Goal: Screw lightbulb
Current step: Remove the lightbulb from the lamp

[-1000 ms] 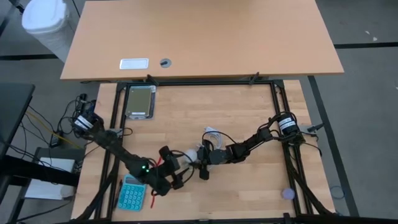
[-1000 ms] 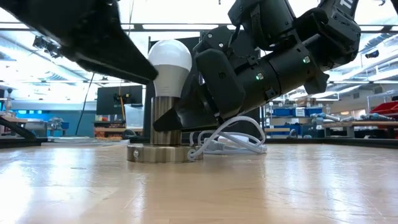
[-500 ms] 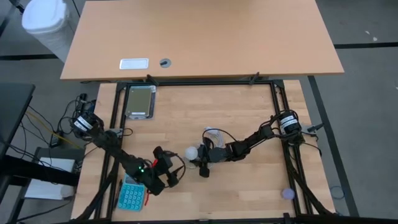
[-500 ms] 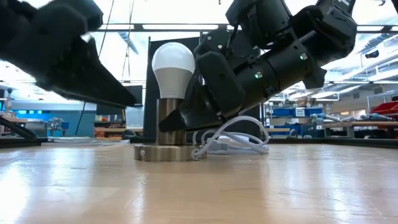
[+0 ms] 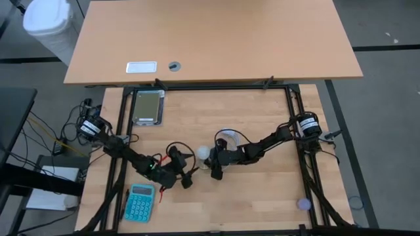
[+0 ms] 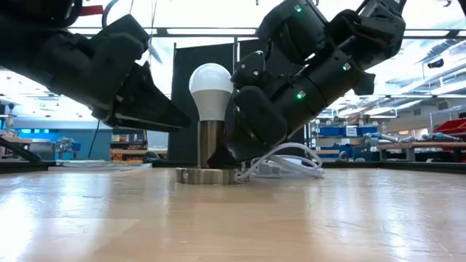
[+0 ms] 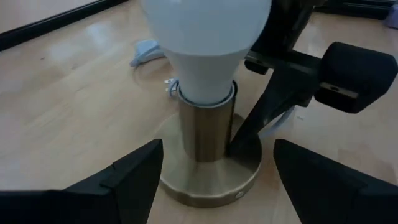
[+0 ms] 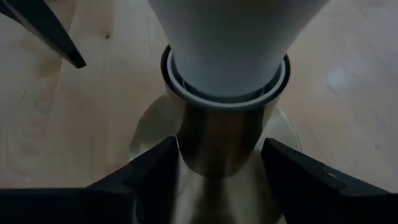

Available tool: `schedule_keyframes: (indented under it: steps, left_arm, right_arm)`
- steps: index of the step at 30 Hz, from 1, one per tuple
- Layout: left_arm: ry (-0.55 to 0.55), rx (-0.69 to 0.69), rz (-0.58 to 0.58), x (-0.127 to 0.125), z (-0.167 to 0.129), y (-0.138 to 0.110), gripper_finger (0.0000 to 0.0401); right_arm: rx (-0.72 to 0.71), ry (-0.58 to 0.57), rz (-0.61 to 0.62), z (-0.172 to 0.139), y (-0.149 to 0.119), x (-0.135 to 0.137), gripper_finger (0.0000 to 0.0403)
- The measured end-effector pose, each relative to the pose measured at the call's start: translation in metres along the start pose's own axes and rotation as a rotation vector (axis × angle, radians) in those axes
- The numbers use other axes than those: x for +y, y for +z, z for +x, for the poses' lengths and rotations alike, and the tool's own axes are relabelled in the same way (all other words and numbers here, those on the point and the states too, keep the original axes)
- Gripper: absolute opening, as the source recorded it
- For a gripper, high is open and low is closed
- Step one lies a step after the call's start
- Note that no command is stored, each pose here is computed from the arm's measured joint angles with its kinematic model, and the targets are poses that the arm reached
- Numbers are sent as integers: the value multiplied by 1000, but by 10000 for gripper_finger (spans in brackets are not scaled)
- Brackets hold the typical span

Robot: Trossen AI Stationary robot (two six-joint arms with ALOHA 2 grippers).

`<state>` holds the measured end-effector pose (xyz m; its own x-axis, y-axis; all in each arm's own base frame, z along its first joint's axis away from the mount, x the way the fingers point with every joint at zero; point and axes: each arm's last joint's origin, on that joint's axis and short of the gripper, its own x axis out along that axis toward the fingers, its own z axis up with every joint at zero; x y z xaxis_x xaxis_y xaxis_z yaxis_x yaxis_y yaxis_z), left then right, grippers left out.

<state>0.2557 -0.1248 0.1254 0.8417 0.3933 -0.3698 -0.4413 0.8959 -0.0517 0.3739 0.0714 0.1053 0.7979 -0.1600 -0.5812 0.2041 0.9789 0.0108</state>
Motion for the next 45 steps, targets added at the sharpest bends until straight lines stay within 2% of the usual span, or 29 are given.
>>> schedule_keyframes:
  steps: [7,16,21,29,36,45]
  left_arm:
    - [-6,3,4,1,6,-1,311]
    - [-43,-62,-35,-6,26,-18,311]
    - [-19,-82,8,-6,38,-22,311]
    - [28,-101,84,-10,59,-8,309]
    - [7,-97,147,-12,65,-2,271]
    - [14,-85,153,-10,66,-3,211]
  right_arm:
    - [35,6,-64,-15,8,-2,257]
    - [66,0,-85,-44,27,-8,295]
    - [128,-12,-99,-65,33,-12,302]
    - [150,-29,-108,-96,41,-11,302]
    - [208,-142,-117,-117,37,-13,301]
    - [196,-173,-135,-121,36,-9,301]
